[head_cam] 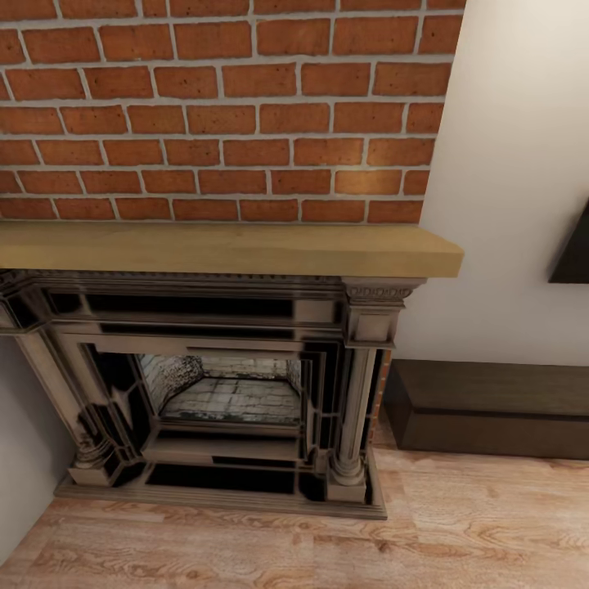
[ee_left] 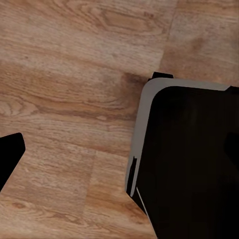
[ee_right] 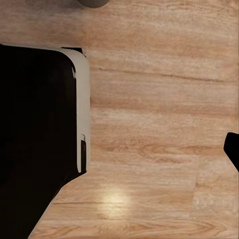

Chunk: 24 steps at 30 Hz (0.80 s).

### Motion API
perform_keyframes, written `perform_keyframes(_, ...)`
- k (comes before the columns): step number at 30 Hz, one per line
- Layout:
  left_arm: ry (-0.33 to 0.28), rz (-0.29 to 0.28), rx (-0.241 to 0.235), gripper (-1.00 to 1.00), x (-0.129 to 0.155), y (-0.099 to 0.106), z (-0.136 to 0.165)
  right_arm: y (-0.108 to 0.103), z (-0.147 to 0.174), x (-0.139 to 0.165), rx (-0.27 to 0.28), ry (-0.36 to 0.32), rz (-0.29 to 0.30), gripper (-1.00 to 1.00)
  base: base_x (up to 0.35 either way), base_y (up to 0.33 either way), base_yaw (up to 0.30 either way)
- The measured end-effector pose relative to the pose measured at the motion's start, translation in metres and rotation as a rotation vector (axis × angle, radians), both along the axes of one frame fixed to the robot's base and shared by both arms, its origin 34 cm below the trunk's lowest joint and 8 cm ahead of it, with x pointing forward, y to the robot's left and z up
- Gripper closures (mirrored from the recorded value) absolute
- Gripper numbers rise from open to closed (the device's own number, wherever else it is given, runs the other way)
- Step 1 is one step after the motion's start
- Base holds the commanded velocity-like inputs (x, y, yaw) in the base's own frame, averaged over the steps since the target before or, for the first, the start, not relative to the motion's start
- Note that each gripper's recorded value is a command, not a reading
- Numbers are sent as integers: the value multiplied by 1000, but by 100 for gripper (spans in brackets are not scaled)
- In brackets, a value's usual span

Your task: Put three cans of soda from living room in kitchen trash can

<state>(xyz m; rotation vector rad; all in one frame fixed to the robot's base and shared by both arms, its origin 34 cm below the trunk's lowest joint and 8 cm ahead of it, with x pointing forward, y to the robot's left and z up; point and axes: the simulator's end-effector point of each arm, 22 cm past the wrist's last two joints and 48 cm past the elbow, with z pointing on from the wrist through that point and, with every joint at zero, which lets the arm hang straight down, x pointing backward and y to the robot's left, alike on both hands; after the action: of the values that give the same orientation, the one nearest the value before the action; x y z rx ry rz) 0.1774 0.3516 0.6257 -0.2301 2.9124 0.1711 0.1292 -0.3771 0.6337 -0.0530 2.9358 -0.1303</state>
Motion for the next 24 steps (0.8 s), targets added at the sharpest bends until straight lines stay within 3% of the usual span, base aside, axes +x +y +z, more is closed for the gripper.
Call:
perform_keyframes(10,0,-1,-1,-100,0,0,0,3,0,-2,5,5,8,-100,0,0,0)
perform_keyframes(24,1,3,-3,-100,0,-2,0,26,-4,-6,37,12,-2,-100,0,0,0)
